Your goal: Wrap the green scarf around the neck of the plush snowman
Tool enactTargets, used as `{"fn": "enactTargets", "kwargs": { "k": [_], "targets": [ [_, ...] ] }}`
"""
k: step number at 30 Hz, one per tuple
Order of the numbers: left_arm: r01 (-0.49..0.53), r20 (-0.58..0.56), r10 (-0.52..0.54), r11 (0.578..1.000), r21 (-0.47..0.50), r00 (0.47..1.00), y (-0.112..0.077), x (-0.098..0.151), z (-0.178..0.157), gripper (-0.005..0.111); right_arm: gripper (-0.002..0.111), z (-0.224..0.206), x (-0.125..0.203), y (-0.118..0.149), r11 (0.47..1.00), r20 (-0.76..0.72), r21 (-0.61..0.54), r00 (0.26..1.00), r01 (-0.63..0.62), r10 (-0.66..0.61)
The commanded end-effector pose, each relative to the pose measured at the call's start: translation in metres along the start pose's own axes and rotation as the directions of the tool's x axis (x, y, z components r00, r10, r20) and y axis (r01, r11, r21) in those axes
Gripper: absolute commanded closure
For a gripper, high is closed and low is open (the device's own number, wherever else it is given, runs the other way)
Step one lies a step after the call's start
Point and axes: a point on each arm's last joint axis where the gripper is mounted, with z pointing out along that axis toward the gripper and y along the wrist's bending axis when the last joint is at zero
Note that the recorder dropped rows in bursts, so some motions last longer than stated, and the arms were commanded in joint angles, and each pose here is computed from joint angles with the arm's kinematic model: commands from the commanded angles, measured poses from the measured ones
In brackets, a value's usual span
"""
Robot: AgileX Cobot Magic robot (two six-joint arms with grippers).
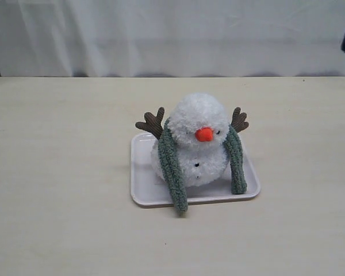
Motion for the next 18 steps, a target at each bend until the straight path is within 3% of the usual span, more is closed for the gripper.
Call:
{"fn": "enactTargets", "kwargs": {
  "k": [1, 18],
  "targets": [
    [0.006, 0.009, -0.006, 1.000, 0.001, 1.000, 0.000, 0.000, 0.000, 0.107, 0.104, -0.030, 0.002, -0.002, 1.000, 0.128, -0.027, 0.992, 0.012, -0.008],
    [0.006, 0.009, -0.006, 1.000, 0.001, 1.000, 0.000, 0.000, 0.000, 0.107, 0.104, -0.074, 0.009, -0.008, 1.000, 0.231, -0.026, 0.973, -0.007, 0.013]
  ]
}}
